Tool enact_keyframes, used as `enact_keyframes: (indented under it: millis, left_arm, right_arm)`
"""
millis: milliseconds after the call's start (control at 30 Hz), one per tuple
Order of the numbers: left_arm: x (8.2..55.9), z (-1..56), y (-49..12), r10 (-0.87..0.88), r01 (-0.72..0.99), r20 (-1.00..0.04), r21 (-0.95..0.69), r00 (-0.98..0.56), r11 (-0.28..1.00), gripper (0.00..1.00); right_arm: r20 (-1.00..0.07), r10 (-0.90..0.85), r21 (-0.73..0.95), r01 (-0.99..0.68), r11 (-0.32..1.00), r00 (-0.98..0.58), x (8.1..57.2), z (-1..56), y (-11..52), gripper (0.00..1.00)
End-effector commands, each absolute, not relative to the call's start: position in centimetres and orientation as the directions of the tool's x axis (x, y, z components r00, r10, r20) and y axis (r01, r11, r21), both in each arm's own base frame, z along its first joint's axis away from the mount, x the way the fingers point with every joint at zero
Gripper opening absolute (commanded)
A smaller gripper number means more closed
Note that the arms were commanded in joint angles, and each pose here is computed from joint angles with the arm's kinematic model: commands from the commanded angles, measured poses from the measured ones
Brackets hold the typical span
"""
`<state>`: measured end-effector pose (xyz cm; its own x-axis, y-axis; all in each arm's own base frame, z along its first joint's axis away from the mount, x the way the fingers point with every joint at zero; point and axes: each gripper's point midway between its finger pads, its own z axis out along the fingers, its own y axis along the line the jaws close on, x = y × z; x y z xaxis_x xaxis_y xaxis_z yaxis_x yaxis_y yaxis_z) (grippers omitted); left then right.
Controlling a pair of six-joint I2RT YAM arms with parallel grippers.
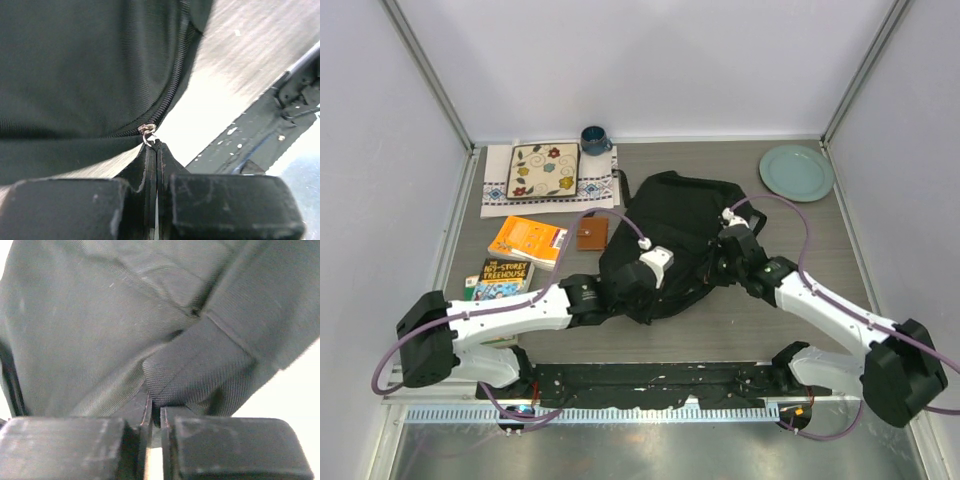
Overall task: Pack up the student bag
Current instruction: Unzip the student bag at the center of the board.
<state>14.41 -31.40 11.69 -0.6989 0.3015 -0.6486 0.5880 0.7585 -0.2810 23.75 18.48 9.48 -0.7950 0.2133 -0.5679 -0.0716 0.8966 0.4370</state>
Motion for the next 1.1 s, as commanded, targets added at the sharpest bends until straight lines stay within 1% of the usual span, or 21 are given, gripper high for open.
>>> enact_keyframes:
  millis: [0, 33, 67, 133, 167, 200, 267, 300, 333, 367, 400, 433, 500, 567, 767, 867, 933, 967, 1000, 1033, 1067]
  left_arm:
    - [11.8, 13.4, -35.2, 0.328, 0.655, -0.647, -0.36, -0.689, 0.665, 0.0]
    - [12.5, 13.4, -35.7, 0.29, 0.63, -0.657, -0.365, -0.696, 0.685, 0.0]
    - [13.0, 12.3, -35.8, 0.285, 0.608, -0.647, -0.351, -0.708, 0.712, 0.0]
    - [14.2, 12.1, -36.0, 0.256, 0.563, -0.649, -0.321, -0.716, 0.762, 0.0]
    - [15.0, 11.8, -36.1, 0.244, 0.544, -0.655, -0.302, -0.715, 0.783, 0.0]
    - [15.4, 10.9, -36.3, 0.25, 0.532, -0.643, -0.29, -0.724, 0.796, 0.0]
    - [15.9, 11.4, -37.5, 0.222, 0.522, -0.649, -0.314, -0.728, 0.793, 0.0]
    - [16.1, 11.2, -37.9, 0.222, 0.52, -0.645, -0.316, -0.731, 0.794, 0.0]
    - [16.2, 11.8, -38.6, 0.209, 0.524, -0.654, -0.331, -0.727, 0.785, 0.0]
    - [16.2, 12.0, -39.0, 0.208, 0.529, -0.656, -0.339, -0.726, 0.778, 0.0]
    - [16.3, 12.1, -39.3, 0.208, 0.532, -0.656, -0.343, -0.725, 0.774, 0.0]
    - [16.4, 12.5, -39.6, 0.202, 0.537, -0.663, -0.349, -0.721, 0.768, 0.0]
    - [16.3, 12.9, -40.0, 0.212, 0.557, -0.669, -0.354, -0.712, 0.751, 0.0]
    - [16.3, 13.4, -40.4, 0.219, 0.571, -0.674, -0.357, -0.705, 0.739, 0.0]
    - [15.8, 13.2, -41.1, 0.276, 0.616, -0.664, -0.352, -0.695, 0.705, 0.0]
    - [15.5, 13.0, -41.2, 0.293, 0.627, -0.657, -0.354, -0.695, 0.693, 0.0]
    - [15.3, 13.0, -41.3, 0.308, 0.641, -0.656, -0.354, -0.689, 0.681, 0.0]
    - [15.1, 12.9, -41.4, 0.315, 0.645, -0.652, -0.356, -0.689, 0.676, 0.0]
    - [15.3, 12.8, -41.4, 0.317, 0.645, -0.653, -0.351, -0.688, 0.679, 0.0]
    - [15.2, 12.6, -41.1, 0.325, 0.644, -0.648, -0.341, -0.689, 0.685, 0.0]
    - [15.6, 12.5, -40.8, 0.333, 0.647, -0.658, -0.313, -0.676, 0.695, 0.0]
  right_arm:
    - [-0.656, 0.27, 0.374, 0.007, 0.927, -0.704, 28.9, 12.2, 16.4, 0.14]
    - [-0.641, 0.29, 0.379, 0.035, 0.925, -0.71, 29.1, 11.9, 16.2, 0.23]
    - [-0.627, 0.302, 0.381, 0.056, 0.923, -0.718, 29.2, 11.7, 15.9, 0.4]
    - [-0.609, 0.321, 0.38, 0.088, 0.921, -0.725, 29.0, 11.8, 15.3, 0.56]
    - [-0.61, 0.35, 0.397, 0.107, 0.911, -0.711, 28.5, 12.4, 15.0, 0.67]
    - [-0.602, 0.366, 0.409, 0.12, 0.905, -0.709, 28.0, 12.5, 14.8, 0.69]
    - [-0.561, 0.424, 0.446, 0.171, 0.878, -0.711, 26.2, 12.0, 14.3, 0.72]
    - [-0.566, 0.458, 0.49, 0.167, 0.856, -0.685, 25.4, 13.2, 14.1, 0.72]
    - [-0.546, 0.486, 0.521, 0.178, 0.835, -0.683, 24.5, 13.3, 14.1, 0.73]
    - [-0.518, 0.503, 0.541, 0.191, 0.819, -0.692, 23.4, 12.3, 14.0, 0.73]
    - [-0.473, 0.562, 0.633, 0.182, 0.752, -0.679, 22.5, 13.7, 14.8, 0.73]
    - [-0.431, 0.577, 0.684, 0.165, 0.71, -0.694, 21.8, 14.0, 15.7, 0.73]
    - [-0.326, 0.618, 0.74, 0.214, 0.638, -0.715, 20.2, 13.0, 16.5, 0.73]
    - [-0.281, 0.638, 0.761, 0.238, 0.603, -0.717, 19.5, 12.4, 16.6, 0.73]
    - [-0.156, 0.643, 0.831, 0.252, 0.496, -0.75, 19.6, 12.1, 19.1, 0.73]
    - [-0.121, 0.645, 0.849, 0.257, 0.461, -0.755, 20.4, 12.0, 20.0, 0.73]
    - [-0.126, 0.649, 0.861, 0.242, 0.447, -0.75, 21.1, 12.3, 20.3, 0.73]
    - [-0.121, 0.649, 0.854, 0.254, 0.453, -0.751, 21.3, 12.0, 20.4, 0.7]
    - [-0.12, 0.648, 0.852, 0.258, 0.457, -0.752, 21.4, 11.9, 20.5, 0.61]
    - [-0.122, 0.647, 0.847, 0.262, 0.464, -0.753, 21.4, 11.6, 20.4, 0.37]
    - [-0.121, 0.647, 0.839, 0.27, 0.472, -0.752, 21.4, 11.2, 20.3, 0.24]
